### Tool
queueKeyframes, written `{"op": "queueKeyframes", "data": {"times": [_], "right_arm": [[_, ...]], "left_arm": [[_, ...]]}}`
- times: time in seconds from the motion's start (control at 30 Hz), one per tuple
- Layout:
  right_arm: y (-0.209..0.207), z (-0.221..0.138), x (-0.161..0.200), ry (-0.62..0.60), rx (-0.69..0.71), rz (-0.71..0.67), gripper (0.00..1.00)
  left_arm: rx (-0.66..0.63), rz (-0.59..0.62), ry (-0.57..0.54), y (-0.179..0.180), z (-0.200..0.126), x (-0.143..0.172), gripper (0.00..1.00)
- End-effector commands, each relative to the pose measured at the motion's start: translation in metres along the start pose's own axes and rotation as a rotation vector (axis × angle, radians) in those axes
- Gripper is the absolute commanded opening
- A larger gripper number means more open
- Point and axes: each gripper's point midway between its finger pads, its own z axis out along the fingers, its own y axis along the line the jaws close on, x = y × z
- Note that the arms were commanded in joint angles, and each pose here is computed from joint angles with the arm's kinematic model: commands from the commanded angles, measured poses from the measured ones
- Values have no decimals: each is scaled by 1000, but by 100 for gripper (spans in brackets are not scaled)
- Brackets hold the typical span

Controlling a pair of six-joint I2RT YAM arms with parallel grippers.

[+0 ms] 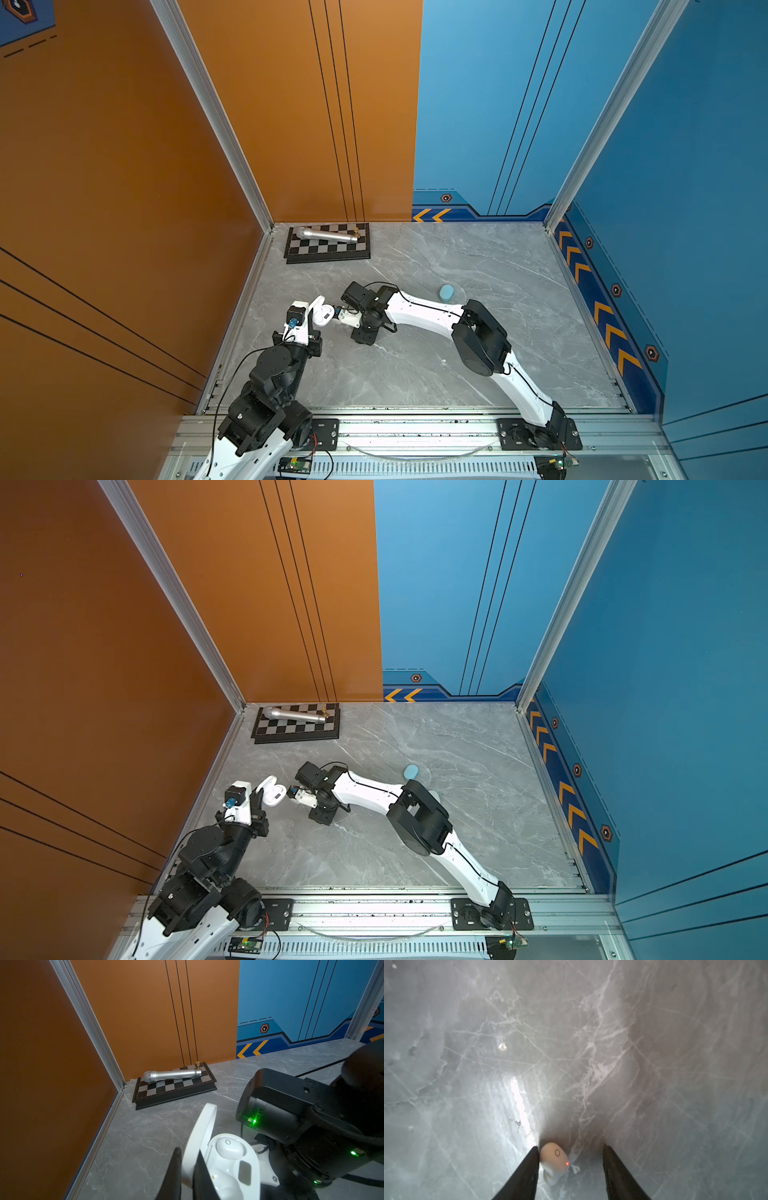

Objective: Insert wireless bluetooth earbuds into charging case
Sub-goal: Pick up the wireless bluetooth earbud from the center of the table.

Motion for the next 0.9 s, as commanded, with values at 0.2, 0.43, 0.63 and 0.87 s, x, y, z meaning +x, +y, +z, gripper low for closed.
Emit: {"op": "queueKeyframes", "data": {"times": [0.2,0.43,0.63,0.87], "right_arm": [[-5,13,12,60,37,83,48],[-1,8,17,84,33,93,40],[6,3,21,92,13,105,30],[8,0,25,99,16,109,22]], "left_arm": [[-2,-15,-23,-1,5,-4,0],[-3,-13,-24,-1,6,-5,0],[3,-10,-27,-2,7,-7,0],[21,-3,-19,-6,11,-7,0]]}}
